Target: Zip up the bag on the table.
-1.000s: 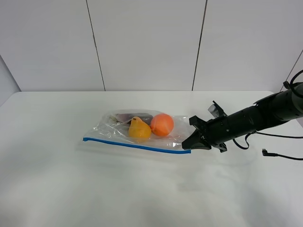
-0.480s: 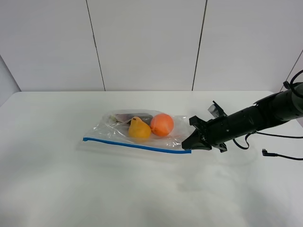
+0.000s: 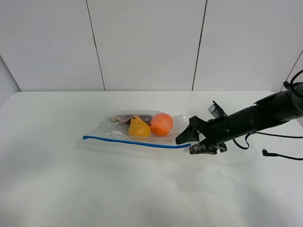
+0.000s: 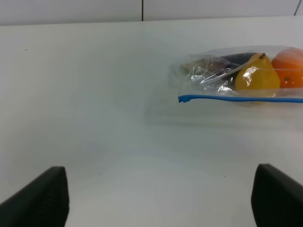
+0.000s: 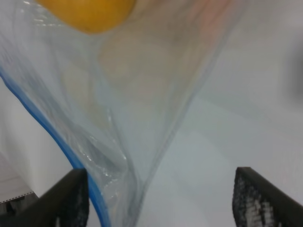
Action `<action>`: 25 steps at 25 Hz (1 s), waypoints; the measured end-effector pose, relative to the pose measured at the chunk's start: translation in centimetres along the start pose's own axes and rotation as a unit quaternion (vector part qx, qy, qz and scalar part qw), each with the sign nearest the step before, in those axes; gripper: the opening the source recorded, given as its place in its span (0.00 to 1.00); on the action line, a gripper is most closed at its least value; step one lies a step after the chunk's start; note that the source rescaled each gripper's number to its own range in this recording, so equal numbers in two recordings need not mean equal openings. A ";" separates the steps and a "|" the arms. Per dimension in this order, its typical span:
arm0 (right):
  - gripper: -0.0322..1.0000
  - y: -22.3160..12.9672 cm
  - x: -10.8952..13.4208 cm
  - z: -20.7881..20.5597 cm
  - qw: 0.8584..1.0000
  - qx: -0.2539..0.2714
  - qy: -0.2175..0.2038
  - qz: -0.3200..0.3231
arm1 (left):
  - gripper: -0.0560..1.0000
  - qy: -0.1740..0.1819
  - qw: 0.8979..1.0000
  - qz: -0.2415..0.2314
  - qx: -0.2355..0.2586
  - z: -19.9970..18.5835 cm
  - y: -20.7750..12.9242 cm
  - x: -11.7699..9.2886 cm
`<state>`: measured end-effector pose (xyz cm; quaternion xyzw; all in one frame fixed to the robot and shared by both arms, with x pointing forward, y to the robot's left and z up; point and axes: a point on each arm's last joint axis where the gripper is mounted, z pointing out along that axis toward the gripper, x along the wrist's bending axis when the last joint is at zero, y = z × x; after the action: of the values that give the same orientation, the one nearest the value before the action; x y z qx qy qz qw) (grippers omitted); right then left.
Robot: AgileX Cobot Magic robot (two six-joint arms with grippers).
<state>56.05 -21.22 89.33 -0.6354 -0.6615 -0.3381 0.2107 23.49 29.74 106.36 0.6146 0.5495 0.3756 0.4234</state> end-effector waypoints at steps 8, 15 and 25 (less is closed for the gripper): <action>0.84 0.0 0.2 -0.4 1.000 -0.003 -0.011 -0.020 | 0.87 0.000 1.000 0.000 0.000 0.0 0.0 0.0; 0.84 0.1 1.0 -2.6 0.992 -0.012 -0.082 -0.090 | 0.87 0.000 1.000 0.000 0.000 0.0 0.0 0.0; 0.84 -0.5 2.0 -8.0 0.951 -0.019 -0.265 -0.156 | 0.87 0.000 1.000 -0.001 0.000 0.0 0.0 0.0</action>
<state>54.17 -25.53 96.17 -0.5948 -0.7780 -0.1983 -0.0396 23.49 29.74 106.36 0.6140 0.5502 0.3751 0.4238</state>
